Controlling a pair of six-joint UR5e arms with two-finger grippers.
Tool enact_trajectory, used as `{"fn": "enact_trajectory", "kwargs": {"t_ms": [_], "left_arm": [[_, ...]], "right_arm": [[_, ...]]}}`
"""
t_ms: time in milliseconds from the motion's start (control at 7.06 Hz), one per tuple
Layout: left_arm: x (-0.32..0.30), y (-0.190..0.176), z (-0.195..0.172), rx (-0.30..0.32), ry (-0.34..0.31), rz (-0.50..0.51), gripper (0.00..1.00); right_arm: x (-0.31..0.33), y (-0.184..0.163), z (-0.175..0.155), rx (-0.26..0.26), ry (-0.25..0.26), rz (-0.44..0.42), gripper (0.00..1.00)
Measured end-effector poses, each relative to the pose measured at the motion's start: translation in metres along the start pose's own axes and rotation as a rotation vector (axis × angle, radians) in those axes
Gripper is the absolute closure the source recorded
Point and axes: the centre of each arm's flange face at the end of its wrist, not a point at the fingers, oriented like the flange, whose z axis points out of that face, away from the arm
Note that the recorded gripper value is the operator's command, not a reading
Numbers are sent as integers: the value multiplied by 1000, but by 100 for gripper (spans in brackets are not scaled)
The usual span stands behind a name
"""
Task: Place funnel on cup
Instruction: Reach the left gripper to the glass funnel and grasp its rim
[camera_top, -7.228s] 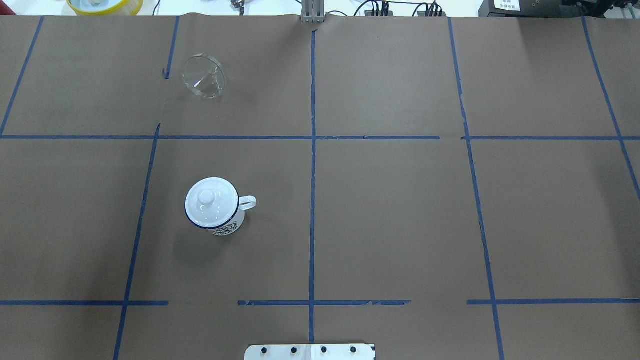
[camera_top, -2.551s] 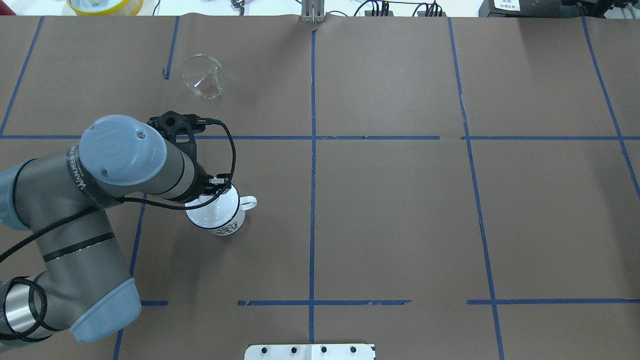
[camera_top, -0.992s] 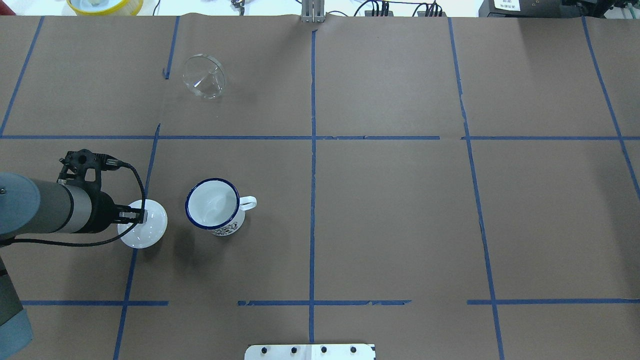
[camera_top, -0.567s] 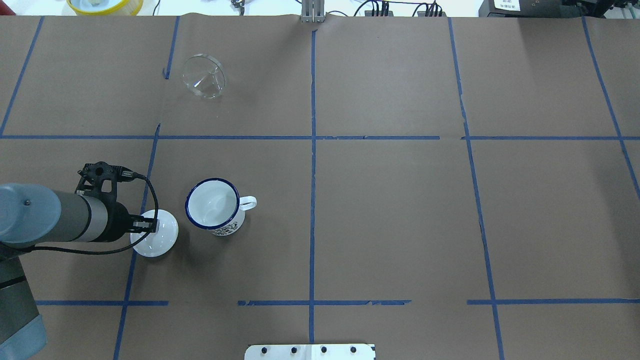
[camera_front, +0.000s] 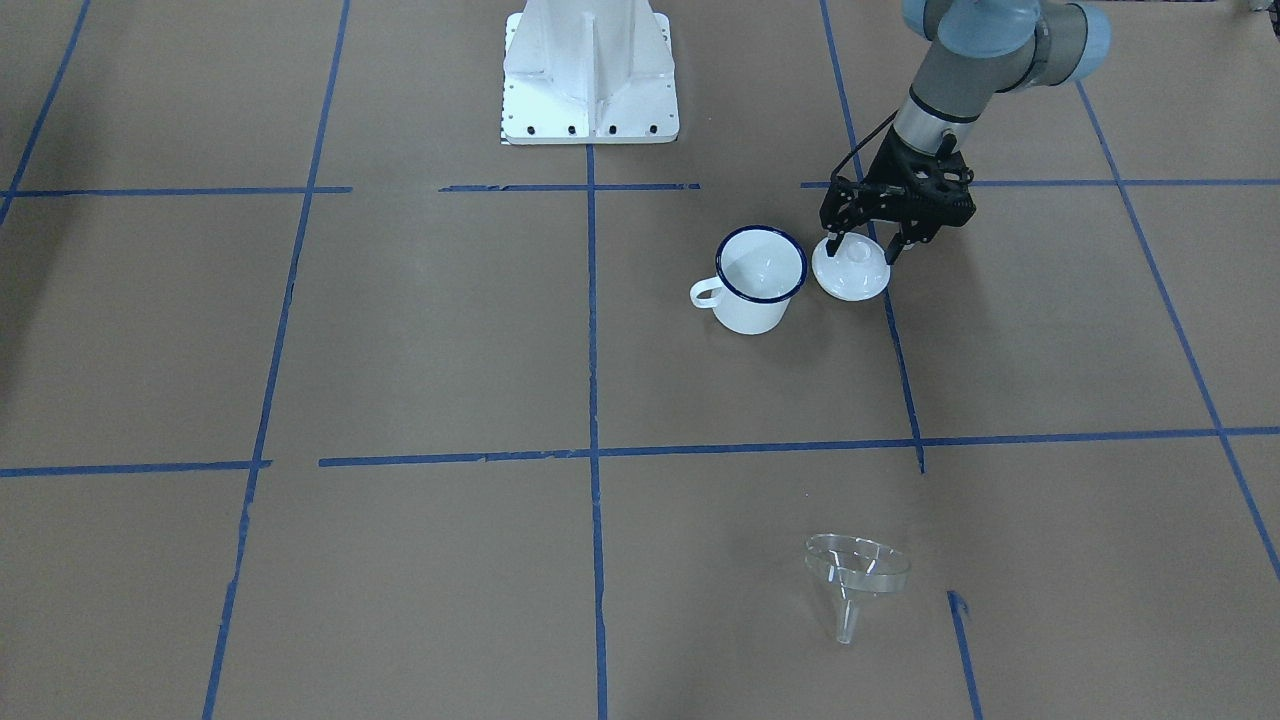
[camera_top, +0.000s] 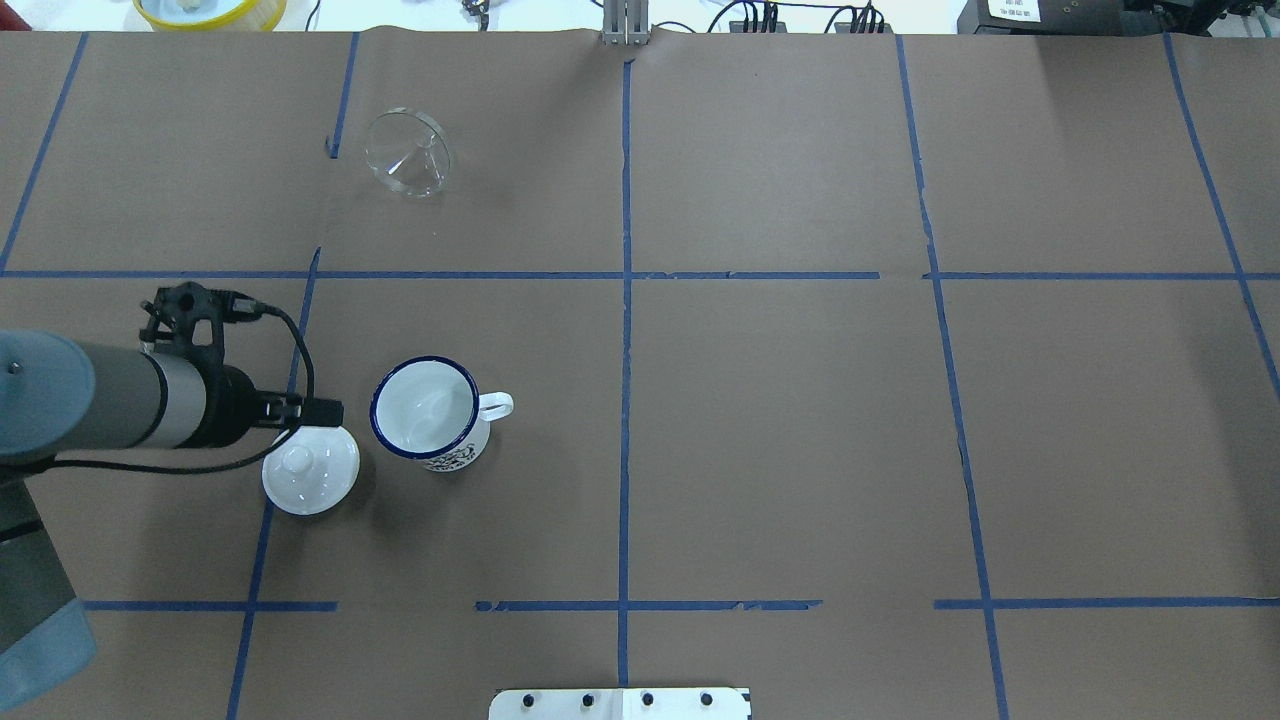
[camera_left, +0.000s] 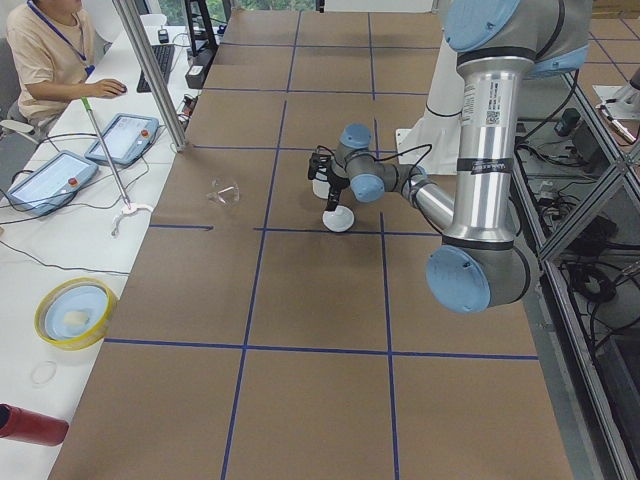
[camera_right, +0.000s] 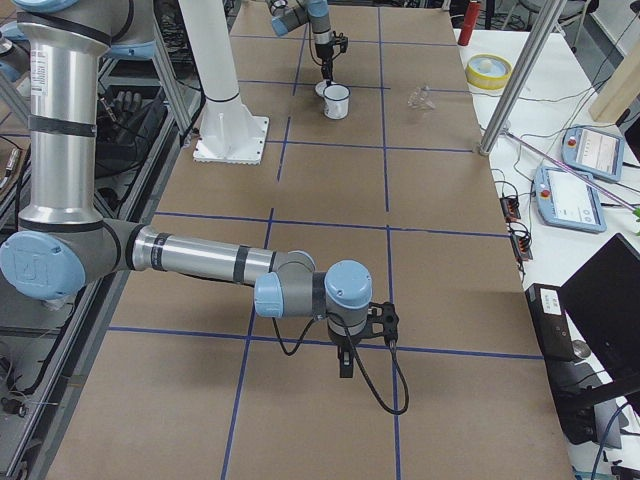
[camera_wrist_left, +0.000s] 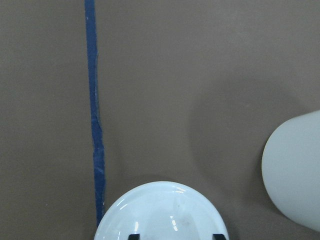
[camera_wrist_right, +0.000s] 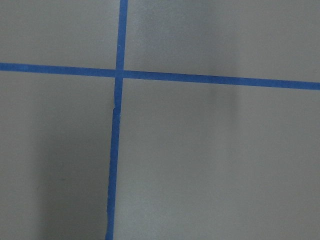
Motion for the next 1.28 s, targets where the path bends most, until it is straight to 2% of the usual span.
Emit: {"fn": "enact_trajectory", "kwargs": {"t_ms": [142, 283, 425, 567, 709, 850, 992, 1276], "left_arm": [[11, -35, -23, 75, 40, -87, 0], [20, -57, -36, 131, 81, -243, 0], [31, -78, -36, 194, 137, -440, 0], [46, -104, -15, 250, 188, -638, 0], [61, -130, 18, 290, 206, -799, 0], [68, -151, 54, 330, 194, -896, 0], [67, -168, 85, 379, 188, -950, 0], [57, -192, 123, 467, 202, -1046, 0]], "right_arm": [[0, 0, 0, 0, 0, 0, 0], [0, 0, 0, 0, 0, 0, 0], [0, 0, 0, 0, 0, 0, 0], [0, 0, 0, 0, 0, 0, 0], [0, 0, 0, 0, 0, 0, 0], [0, 0, 0, 0, 0, 0, 0], [0, 0, 0, 0, 0, 0, 0], [0, 0, 0, 0, 0, 0, 0]]}}
